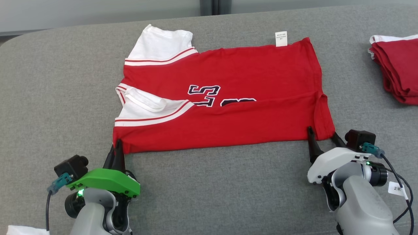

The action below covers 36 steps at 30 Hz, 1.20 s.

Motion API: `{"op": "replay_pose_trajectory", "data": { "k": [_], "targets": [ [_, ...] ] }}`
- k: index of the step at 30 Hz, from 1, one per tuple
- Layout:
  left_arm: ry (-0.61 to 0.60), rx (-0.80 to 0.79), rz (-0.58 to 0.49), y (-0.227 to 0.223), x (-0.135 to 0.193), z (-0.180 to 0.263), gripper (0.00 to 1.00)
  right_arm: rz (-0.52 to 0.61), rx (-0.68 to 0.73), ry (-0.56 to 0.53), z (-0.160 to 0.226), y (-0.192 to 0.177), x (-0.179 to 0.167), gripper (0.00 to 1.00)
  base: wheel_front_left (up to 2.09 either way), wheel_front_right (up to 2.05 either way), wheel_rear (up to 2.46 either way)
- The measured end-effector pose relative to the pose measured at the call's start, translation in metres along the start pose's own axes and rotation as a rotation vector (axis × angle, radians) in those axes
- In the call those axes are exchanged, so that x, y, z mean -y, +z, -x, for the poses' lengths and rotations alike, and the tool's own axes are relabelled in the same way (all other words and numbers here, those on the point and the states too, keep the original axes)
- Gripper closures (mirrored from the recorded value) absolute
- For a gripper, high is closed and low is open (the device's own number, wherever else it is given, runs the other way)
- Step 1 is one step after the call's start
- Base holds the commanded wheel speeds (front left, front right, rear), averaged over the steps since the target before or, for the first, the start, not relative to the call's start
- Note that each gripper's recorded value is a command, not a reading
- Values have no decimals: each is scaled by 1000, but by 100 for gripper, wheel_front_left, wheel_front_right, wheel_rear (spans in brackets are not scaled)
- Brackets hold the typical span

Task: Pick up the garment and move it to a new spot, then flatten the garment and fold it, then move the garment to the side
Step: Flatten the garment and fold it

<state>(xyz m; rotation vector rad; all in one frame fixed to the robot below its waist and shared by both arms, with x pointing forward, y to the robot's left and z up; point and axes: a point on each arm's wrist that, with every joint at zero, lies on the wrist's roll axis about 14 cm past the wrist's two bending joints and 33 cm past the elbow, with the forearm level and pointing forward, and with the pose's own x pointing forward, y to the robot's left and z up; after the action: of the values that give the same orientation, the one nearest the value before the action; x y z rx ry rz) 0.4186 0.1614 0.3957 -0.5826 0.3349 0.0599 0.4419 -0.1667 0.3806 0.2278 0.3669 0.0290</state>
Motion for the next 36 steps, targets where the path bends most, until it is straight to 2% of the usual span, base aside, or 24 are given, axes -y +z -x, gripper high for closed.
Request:
{"op": "replay_pose_trajectory", "data": {
  "k": [2,3,4,5,6,13,18,23,29,30,31,32,33,36],
  "targets": [
    [-1,4,-1,1,0,1,100,13,-15,-6,-2,-3,2,0,0,0,0],
    [-2,4,-2,1,1,1,100,14,-18,-8,-2,-4,2,40,0,0,0],
    [-2,6,-2,2,1,1,100,13,-16,-9,-3,-3,2,71,0,0,0],
    [-5,10,-3,3,2,2,100,14,-18,-12,-3,-3,3,93,0,0,0],
    [-9,16,-4,4,3,2,100,15,-16,-16,-2,-3,4,100,0,0,0],
    [-55,62,-32,19,13,11,100,-2,75,-20,4,22,5,100,0,0,0],
    [-89,71,-59,27,17,30,100,-11,121,-10,23,29,4,100,0,0,0],
    [-78,13,-64,14,13,58,100,-19,112,-18,53,22,10,100,0,0,0],
    [-17,-130,-46,-25,-2,81,100,-49,19,-65,83,-8,28,100,0,0,0],
    [-6,-141,-44,-29,-5,83,100,-60,6,-69,85,-12,29,80,0,0,0],
    [4,-150,-46,-31,-7,83,75,-63,-9,-72,87,-16,30,9,0,0,0],
    [12,-155,-51,-33,-8,83,52,-65,-19,-76,89,-19,31,0,0,0,0],
    [17,-159,-55,-34,-9,83,0,-70,-28,-80,91,-21,32,0,0,0,0],
    [18,-150,-79,-30,-12,82,0,-71,-15,-99,94,-18,39,0,0,0,0]
  ]
}}
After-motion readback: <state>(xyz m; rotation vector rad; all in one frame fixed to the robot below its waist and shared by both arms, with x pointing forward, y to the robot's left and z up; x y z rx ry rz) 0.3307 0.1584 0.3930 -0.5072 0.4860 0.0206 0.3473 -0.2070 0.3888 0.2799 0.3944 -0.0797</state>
